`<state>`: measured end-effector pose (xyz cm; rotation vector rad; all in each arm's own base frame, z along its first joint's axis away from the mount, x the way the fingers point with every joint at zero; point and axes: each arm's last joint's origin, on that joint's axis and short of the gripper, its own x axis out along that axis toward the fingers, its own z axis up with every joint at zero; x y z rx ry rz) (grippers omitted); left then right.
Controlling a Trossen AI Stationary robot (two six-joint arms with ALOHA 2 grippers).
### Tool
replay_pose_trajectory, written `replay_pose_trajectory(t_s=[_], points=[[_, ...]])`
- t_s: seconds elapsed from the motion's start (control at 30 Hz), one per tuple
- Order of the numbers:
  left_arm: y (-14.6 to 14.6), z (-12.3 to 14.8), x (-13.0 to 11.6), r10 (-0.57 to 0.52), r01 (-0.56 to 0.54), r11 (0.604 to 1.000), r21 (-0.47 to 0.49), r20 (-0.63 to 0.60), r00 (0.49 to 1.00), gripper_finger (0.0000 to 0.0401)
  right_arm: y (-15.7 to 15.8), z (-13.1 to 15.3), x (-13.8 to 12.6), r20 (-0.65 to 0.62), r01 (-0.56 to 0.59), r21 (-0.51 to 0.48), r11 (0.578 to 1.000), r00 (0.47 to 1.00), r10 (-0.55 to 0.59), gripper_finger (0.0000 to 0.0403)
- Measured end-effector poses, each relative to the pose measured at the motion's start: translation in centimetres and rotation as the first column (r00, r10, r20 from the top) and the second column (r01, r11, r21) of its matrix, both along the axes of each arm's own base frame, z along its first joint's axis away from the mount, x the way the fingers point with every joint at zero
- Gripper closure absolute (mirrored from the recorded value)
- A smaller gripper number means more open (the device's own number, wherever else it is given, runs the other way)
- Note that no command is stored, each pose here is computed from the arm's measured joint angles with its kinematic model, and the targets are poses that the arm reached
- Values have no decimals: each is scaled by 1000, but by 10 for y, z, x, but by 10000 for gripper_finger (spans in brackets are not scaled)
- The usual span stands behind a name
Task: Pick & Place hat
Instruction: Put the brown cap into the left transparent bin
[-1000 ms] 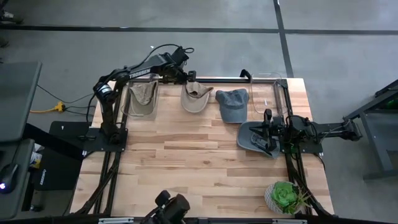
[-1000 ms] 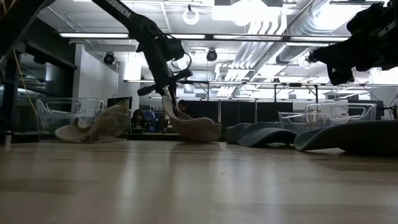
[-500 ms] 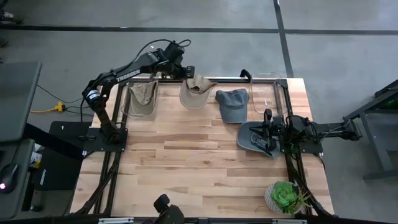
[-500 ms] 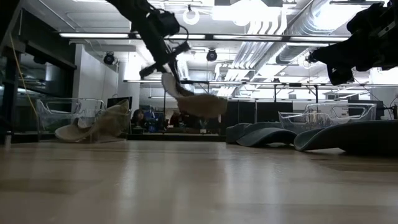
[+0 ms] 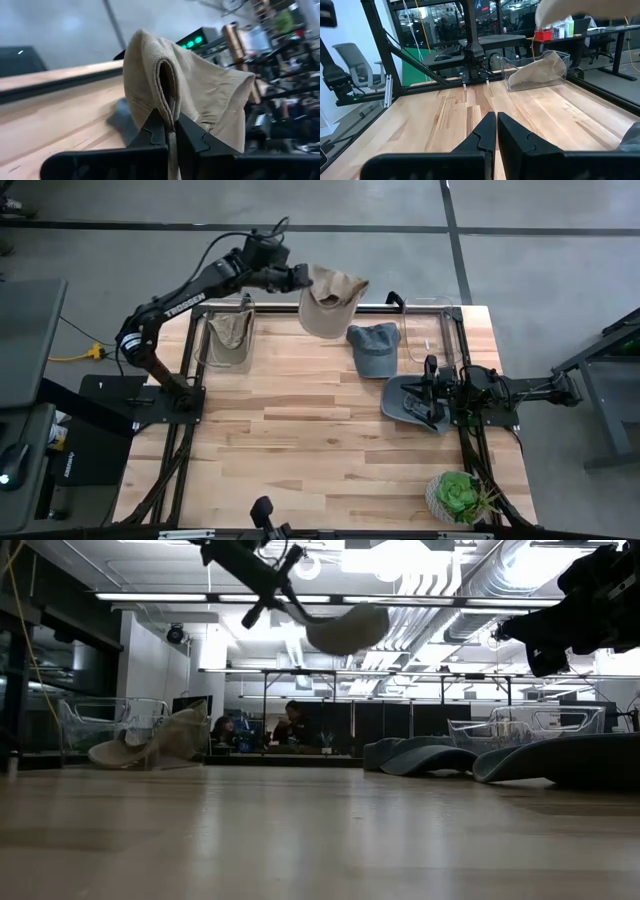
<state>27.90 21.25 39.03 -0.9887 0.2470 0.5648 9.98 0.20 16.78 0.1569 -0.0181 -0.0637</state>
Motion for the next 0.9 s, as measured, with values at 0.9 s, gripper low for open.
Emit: replay_pose_trajectory(t_s=[0.9], points=[[-64, 90, -86, 65, -115, 975, 192, 247, 967, 401, 0, 0, 0, 0, 0, 0, 1000, 1000, 0, 391]])
